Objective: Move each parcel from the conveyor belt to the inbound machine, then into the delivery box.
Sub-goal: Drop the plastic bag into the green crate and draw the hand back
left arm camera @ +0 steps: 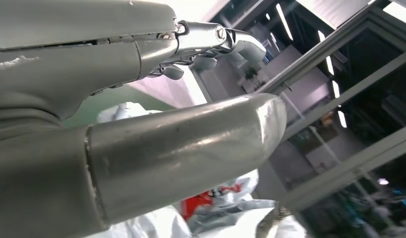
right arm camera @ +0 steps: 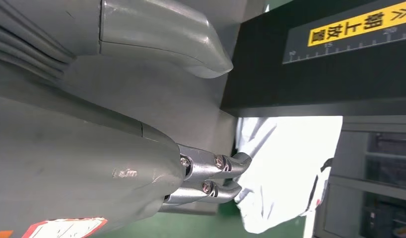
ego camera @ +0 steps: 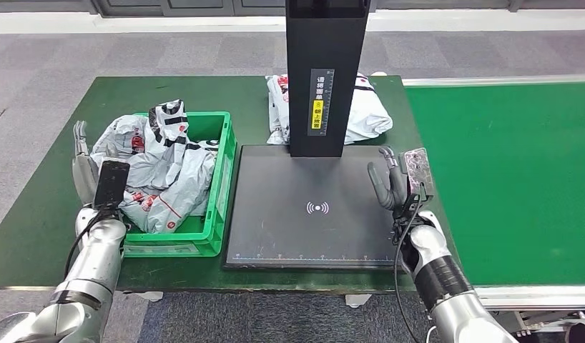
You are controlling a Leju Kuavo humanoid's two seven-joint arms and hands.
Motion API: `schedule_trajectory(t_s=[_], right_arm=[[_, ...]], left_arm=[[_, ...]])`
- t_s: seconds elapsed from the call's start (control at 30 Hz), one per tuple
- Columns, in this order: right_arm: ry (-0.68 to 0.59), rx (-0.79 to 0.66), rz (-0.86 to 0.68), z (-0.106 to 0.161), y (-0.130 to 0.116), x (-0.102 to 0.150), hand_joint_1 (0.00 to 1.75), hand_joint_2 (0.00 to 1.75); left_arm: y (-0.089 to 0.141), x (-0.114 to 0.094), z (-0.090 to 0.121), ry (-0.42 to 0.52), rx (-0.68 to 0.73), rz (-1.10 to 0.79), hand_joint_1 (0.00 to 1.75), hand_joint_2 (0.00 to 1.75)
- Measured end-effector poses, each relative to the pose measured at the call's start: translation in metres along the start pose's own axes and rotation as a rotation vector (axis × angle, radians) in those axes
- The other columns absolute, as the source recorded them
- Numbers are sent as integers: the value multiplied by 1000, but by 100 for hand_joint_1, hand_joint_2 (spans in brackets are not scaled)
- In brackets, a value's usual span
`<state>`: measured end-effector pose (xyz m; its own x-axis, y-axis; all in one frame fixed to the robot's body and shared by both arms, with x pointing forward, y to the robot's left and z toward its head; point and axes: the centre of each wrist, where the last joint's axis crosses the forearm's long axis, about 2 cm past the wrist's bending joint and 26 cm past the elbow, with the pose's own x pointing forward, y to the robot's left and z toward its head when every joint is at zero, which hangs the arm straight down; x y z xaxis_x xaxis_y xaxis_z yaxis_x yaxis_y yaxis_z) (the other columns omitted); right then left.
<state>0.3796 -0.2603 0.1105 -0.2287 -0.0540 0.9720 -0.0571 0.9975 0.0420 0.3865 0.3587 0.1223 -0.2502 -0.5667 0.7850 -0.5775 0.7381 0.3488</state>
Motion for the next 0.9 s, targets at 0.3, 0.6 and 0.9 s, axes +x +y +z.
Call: schedule_trajectory(t_s=[0.3, 0.6, 0.9], right_arm=[[-113, 59, 141, -5, 20, 6, 0, 175], [-216, 14, 199, 1, 45, 4, 0, 175], [-234, -10, 228, 17, 41, -7, 0, 175]], left_arm=[[-49, 52, 12, 6, -169, 344, 0, 175], [-128, 125, 39, -88, -439, 418, 0, 175], [-162, 153, 56, -98, -589, 453, 0, 175]])
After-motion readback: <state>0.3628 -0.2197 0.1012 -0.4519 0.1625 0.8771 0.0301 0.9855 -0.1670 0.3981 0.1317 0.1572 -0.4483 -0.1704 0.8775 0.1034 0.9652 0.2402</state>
